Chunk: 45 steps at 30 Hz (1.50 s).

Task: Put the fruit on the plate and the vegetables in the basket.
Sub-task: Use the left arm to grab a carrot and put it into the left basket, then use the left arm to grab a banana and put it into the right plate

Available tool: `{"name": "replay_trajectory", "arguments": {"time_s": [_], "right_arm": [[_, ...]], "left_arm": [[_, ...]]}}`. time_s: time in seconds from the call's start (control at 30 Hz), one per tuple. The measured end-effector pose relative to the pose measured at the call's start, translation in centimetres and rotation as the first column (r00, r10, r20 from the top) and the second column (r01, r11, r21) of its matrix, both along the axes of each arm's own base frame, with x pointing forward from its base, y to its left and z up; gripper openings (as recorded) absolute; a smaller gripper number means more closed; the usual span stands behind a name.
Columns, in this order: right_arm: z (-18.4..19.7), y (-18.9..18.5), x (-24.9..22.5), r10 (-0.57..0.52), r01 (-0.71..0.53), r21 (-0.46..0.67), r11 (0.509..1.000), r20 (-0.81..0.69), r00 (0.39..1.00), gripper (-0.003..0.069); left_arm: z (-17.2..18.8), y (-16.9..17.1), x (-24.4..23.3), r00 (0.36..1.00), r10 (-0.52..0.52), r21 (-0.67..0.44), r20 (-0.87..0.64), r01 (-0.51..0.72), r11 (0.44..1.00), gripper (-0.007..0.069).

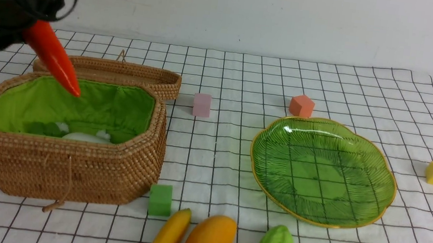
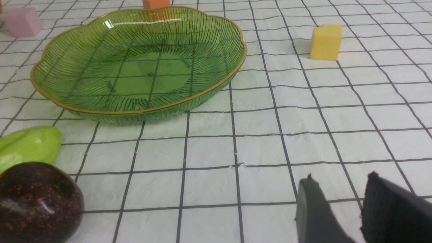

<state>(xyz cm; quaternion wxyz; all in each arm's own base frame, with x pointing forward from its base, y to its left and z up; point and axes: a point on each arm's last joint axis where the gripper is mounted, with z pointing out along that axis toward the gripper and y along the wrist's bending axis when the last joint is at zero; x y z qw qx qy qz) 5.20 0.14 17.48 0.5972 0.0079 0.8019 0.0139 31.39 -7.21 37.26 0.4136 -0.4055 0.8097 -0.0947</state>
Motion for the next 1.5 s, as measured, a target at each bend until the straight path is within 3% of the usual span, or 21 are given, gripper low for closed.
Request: {"name": "replay_trajectory", "arguments": {"time_s": [0.1, 0.3, 0.37, 0.5, 0.6, 0.77, 0.83, 0.97, 1.07, 1.23, 1.5], "right_arm": [[0.0, 0.0, 0.0, 0.0, 0.0, 0.0, 1.0, 0.0, 1.0, 0.0244], [0.0, 0.0, 0.0, 0.0, 0.0, 0.0, 1.0, 0.0, 1.0, 0.0244], [0.0, 0.0, 0.0, 0.0, 0.0, 0.0, 1.0, 0.0, 1.0, 0.0244], [0.0, 0.0, 0.0, 0.0, 0.0, 0.0, 1.0, 0.0, 1.0, 0.0244], [0.0, 0.0, 0.0, 0.0, 0.0, 0.0, 1.0, 0.0, 1.0, 0.0244], [0.0, 0.0, 0.0, 0.0, 0.0, 0.0, 1.0, 0.0, 1.0, 0.0244], [0.0, 0.0, 0.0, 0.0, 0.0, 0.0, 1.0, 0.0, 1.0, 0.0244], [0.0, 0.0, 0.0, 0.0, 0.0, 0.0, 1.0, 0.0, 1.0, 0.0244], [0.0, 0.0, 0.0, 0.0, 0.0, 0.0, 1.0, 0.0, 1.0, 0.0244], [0.0, 0.0, 0.0, 0.0, 0.0, 0.0, 1.0, 0.0, 1.0, 0.0244], [0.0, 0.0, 0.0, 0.0, 0.0, 0.0, 1.0, 0.0, 1.0, 0.0244]], "left_arm": [[-1.6, -0.5, 1.3, 0.999, 0.01, -0.012, -0.032, -0.01, 1.0, 0.0388], [-2.0, -0.8, 1.7, 0.999, -0.024, 0.011, -0.031, 0.025, 1.0, 0.054], [-1.0, -0.7, 1.4, 0.996, -0.087, 0.065, -0.029, 0.088, 0.994, 0.0582], [1.1, -0.8, -0.6, 0.96, -0.252, 0.128, -0.125, 0.267, 0.955, 0.0578], [1.7, -1.4, -3.1, 0.836, -0.473, 0.109, -0.278, 0.517, 0.849, 0.0552], [-0.6, -4.4, -7.3, 0.544, -0.758, -0.134, -0.36, 0.774, 0.619, 0.0521], [-2.7, -6.2, -9.0, 0.464, -0.804, -0.192, -0.372, 0.809, 0.555, 0.0519], [-8.2, -9.5, -12.1, 0.364, -0.821, -0.236, -0.44, 0.836, 0.496, 0.052], [-10.3, -10.9, -12.9, 0.352, -0.801, -0.21, -0.484, 0.842, 0.497, 0.0531], [-14.0, -12.3, -11.5, 0.445, -0.674, -0.089, -0.589, 0.794, 0.602, 0.0582], [-17.9, -13.6, -9.9, 0.442, -0.629, -0.078, -0.64, 0.776, 0.625, 0.0571]]}}
